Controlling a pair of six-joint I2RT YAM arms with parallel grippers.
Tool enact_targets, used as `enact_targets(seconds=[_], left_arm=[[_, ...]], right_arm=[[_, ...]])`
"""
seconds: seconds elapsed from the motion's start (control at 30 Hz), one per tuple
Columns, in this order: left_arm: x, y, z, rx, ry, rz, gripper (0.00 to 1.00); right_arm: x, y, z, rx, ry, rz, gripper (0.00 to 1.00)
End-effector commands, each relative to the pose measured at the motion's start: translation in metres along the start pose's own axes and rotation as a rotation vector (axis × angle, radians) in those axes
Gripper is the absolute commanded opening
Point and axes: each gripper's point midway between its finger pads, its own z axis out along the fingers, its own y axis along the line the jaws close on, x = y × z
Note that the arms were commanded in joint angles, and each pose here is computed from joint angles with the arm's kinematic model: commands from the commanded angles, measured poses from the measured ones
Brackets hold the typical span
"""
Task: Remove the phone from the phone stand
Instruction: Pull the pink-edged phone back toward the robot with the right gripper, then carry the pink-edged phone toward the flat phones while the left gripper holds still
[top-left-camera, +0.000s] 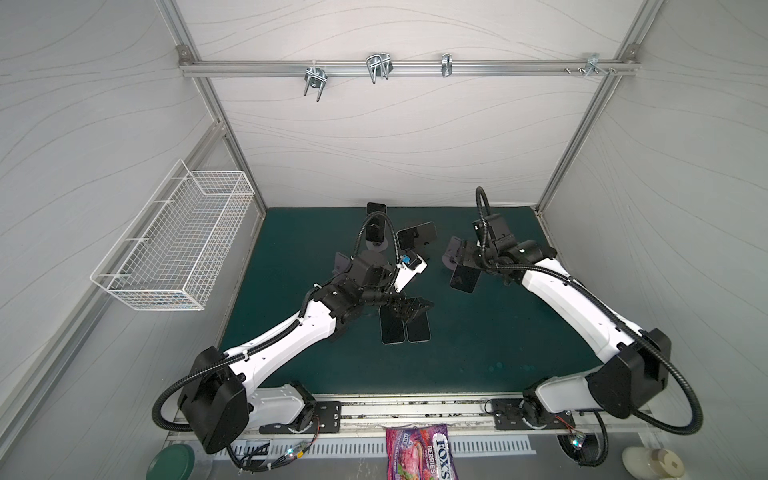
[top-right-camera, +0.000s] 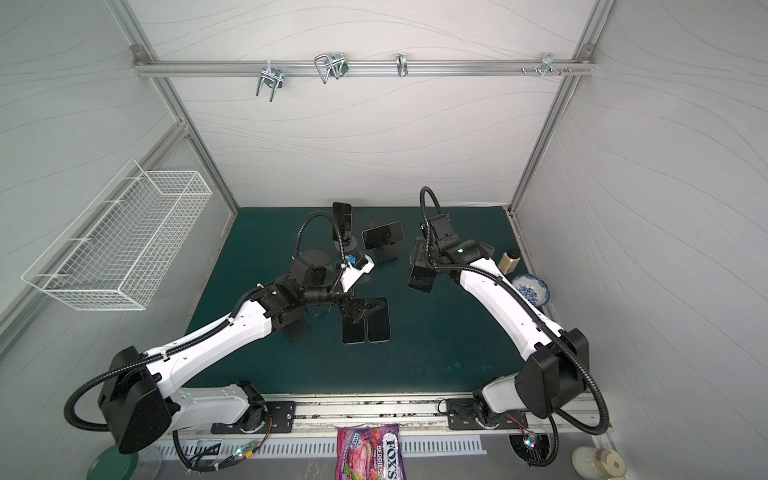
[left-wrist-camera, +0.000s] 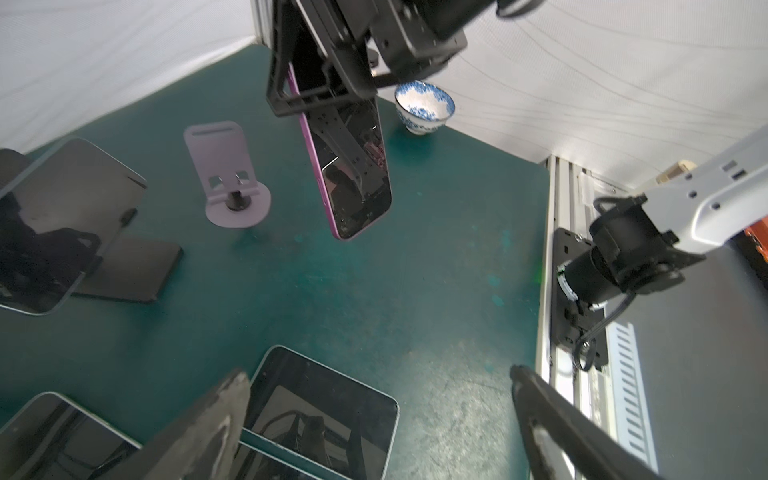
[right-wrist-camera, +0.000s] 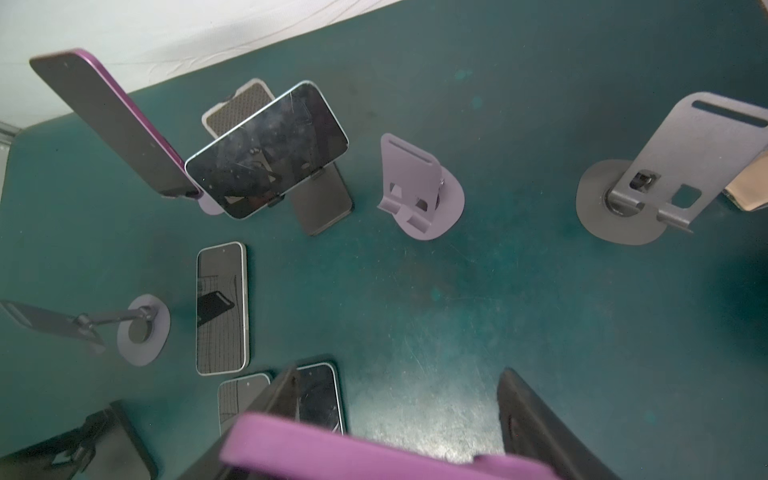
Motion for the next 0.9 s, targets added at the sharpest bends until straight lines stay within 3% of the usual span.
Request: enact_targets(seconds=[0.0, 0.87], left_arm=[[-0.006, -0.009, -0.002, 0.001, -0.026, 0.075, 0.99], [0.017, -0.037, 0.017, 0.052, 0.036, 0.110, 0.99]], right_arm=[[0.005, 0.006, -0.016, -0.039, 0.001, 0.005, 0.63], [0.057, 0.008, -0.027, -0.122, 0.159, -0.032, 0.63]])
